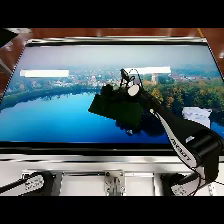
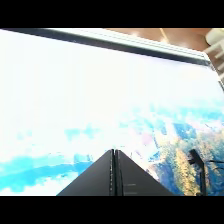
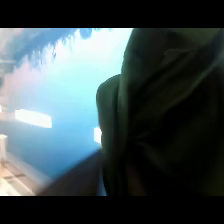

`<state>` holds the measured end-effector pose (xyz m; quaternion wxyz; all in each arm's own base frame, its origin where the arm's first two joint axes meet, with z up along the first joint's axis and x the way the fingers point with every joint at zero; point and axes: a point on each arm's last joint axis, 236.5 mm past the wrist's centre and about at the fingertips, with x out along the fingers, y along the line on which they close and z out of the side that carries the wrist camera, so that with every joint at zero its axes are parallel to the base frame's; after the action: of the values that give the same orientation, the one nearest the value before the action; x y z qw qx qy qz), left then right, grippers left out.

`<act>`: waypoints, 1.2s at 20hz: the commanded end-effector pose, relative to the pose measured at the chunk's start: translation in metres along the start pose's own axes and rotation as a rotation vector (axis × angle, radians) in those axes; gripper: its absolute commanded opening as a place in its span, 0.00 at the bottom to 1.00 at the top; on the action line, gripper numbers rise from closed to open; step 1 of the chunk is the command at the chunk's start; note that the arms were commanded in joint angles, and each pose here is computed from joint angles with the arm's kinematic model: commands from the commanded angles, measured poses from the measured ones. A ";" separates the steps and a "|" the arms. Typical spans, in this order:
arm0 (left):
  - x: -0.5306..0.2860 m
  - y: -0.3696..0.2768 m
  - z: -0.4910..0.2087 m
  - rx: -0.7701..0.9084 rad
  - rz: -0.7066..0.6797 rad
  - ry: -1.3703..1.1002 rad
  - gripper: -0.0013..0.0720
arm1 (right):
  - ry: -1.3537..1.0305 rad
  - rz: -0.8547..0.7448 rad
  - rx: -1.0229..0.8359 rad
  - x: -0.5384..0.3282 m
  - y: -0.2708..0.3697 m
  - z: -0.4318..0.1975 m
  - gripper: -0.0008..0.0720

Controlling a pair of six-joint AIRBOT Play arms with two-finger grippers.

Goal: Fold the shirts.

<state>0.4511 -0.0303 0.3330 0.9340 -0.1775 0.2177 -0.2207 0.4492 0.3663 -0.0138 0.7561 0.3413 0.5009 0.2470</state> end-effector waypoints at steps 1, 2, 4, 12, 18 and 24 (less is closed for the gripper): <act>-0.015 -0.001 -0.008 0.011 0.015 0.031 0.06 | -0.011 0.031 0.086 0.013 -0.001 0.000 0.84; -0.013 -0.001 -0.012 0.004 0.012 0.040 0.06 | -0.005 0.035 0.080 0.008 0.000 0.002 0.84; -0.009 0.001 -0.017 -0.005 0.008 0.054 0.06 | 0.057 0.020 0.023 -0.016 -0.005 0.002 0.83; -0.011 -0.001 -0.018 -0.002 0.005 0.058 0.06 | 0.453 -0.643 0.072 -0.202 -0.201 -0.036 0.94; -0.010 -0.001 -0.018 -0.021 0.006 0.058 0.06 | 0.287 -0.347 0.247 -0.124 -0.196 -0.036 0.94; -0.010 -0.002 -0.018 -0.040 0.005 0.058 0.06 | 0.226 -0.166 0.212 -0.100 -0.176 -0.013 0.10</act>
<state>0.4336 -0.0306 0.3216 0.9250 -0.1853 0.2489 -0.2194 0.3848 0.1753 -0.1037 0.6558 0.3229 0.6703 0.1276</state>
